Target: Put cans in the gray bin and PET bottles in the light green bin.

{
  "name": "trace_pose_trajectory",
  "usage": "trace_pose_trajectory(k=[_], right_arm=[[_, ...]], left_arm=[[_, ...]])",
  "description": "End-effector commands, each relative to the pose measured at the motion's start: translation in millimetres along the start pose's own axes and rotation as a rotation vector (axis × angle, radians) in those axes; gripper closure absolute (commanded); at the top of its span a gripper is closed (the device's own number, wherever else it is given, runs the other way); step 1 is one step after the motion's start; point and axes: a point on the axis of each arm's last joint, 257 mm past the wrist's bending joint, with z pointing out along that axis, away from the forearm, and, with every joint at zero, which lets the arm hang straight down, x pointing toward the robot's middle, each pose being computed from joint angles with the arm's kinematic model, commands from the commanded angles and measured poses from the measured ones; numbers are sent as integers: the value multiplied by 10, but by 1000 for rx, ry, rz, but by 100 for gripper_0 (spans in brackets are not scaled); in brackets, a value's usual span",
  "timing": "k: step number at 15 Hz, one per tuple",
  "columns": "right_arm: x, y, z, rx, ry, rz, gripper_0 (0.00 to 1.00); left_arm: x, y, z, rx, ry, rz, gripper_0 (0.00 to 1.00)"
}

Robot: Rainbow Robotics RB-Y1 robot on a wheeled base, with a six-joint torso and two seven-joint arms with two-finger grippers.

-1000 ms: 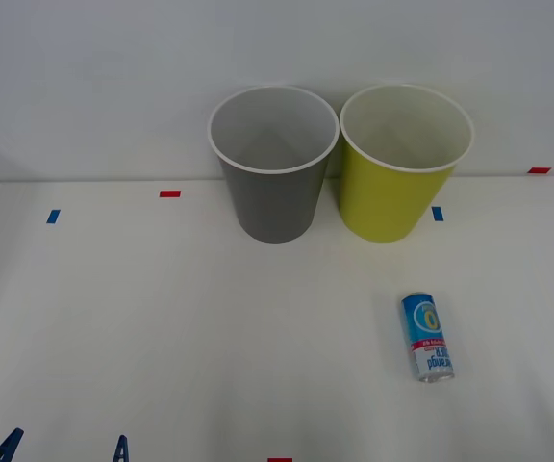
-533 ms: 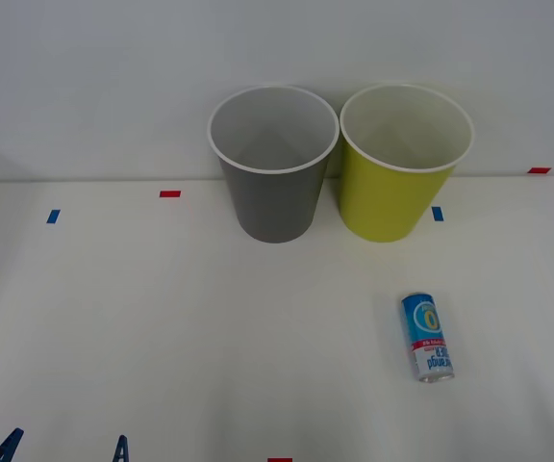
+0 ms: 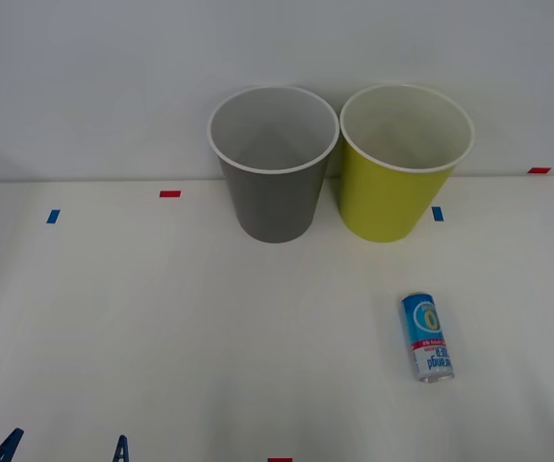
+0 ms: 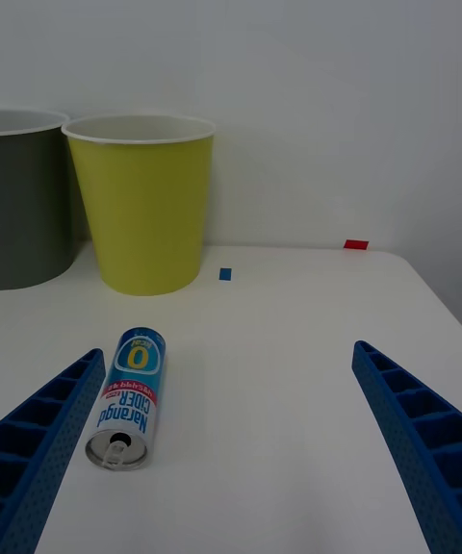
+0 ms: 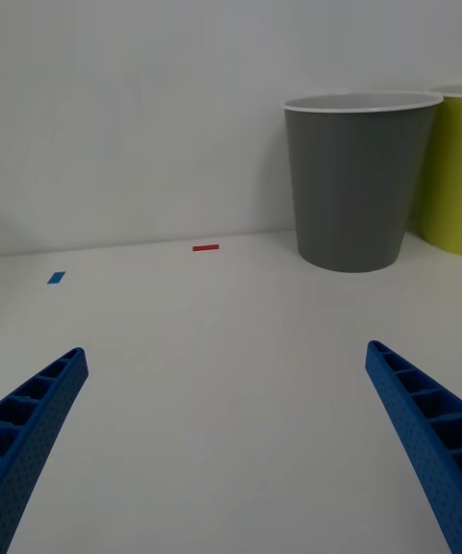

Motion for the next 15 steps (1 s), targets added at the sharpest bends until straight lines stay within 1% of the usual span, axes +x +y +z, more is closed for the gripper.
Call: trace_pose_trajectory(k=[1,15], right_arm=[[0,0,0,0,0,0,11],[0,0,0,0,0,0,11]], left_arm=[[0,0,0,0,0,0,0],[0,0,0,0,0,0,0]])
